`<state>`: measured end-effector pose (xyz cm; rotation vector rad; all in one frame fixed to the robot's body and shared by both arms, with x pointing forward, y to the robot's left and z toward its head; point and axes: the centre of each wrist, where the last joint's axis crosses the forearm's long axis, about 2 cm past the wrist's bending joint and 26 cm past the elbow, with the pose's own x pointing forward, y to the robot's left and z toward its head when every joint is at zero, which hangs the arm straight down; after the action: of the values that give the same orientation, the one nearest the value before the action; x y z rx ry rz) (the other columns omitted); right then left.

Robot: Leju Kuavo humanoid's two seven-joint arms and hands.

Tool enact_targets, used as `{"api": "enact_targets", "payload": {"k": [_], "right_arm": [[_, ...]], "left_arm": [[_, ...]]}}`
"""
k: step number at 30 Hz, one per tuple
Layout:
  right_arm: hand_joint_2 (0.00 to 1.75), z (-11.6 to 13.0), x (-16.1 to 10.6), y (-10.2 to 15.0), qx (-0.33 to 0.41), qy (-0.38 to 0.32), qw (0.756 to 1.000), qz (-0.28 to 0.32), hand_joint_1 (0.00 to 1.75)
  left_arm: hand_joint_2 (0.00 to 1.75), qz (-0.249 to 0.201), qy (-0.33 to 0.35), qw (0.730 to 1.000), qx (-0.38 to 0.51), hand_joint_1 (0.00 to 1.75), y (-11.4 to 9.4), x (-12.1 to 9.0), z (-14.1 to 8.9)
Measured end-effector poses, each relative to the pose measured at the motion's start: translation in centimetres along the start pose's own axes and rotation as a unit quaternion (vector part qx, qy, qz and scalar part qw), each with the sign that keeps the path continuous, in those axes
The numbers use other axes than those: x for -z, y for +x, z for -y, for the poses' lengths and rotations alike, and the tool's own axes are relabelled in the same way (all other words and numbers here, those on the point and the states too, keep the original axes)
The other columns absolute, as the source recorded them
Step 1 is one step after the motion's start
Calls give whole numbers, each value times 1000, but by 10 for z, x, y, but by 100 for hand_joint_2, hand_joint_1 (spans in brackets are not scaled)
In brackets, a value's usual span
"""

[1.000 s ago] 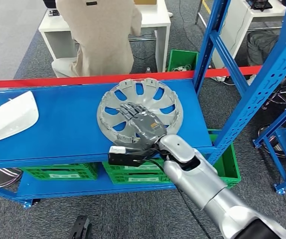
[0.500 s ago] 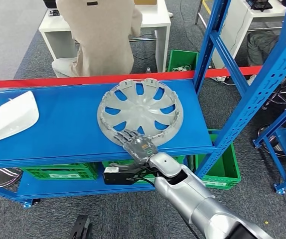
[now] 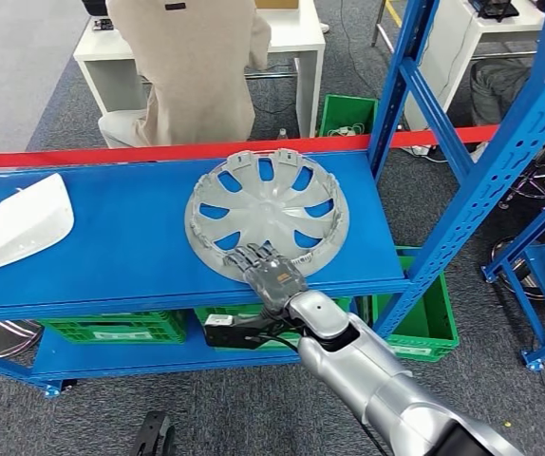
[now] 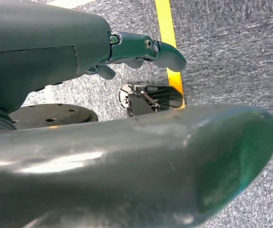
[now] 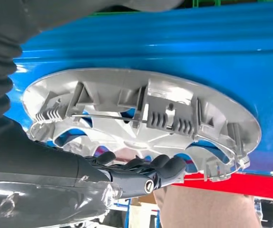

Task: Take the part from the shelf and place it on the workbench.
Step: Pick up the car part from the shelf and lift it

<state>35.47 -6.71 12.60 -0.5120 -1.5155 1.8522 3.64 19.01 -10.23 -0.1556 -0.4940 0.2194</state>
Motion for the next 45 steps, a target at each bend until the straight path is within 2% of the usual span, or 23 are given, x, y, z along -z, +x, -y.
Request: {"api": "enact_targets", "payload": {"k": [9,18,35,43,45], "right_arm": [[175,4,1,-2,-16,-12,1000,-17,0],[175,6,0,-15,2,23,998,-65,0],[175,2,-1,-22,7,38,996,-82,0],[175,15,-1,-40,20,78,985,-150,0],[175,19,-1,-47,22,82,982,-167,85]], "left_arm": [[0,2,0,1000,-1,0,0,0,0],[0,1,3,1000,-1,0,-1,0,0],[0,1,4,1000,0,0,-1,0,-1],[0,0,7,1000,-1,0,-1,0,-2],[0,0,7,1000,-1,0,-1,0,-2]]}}
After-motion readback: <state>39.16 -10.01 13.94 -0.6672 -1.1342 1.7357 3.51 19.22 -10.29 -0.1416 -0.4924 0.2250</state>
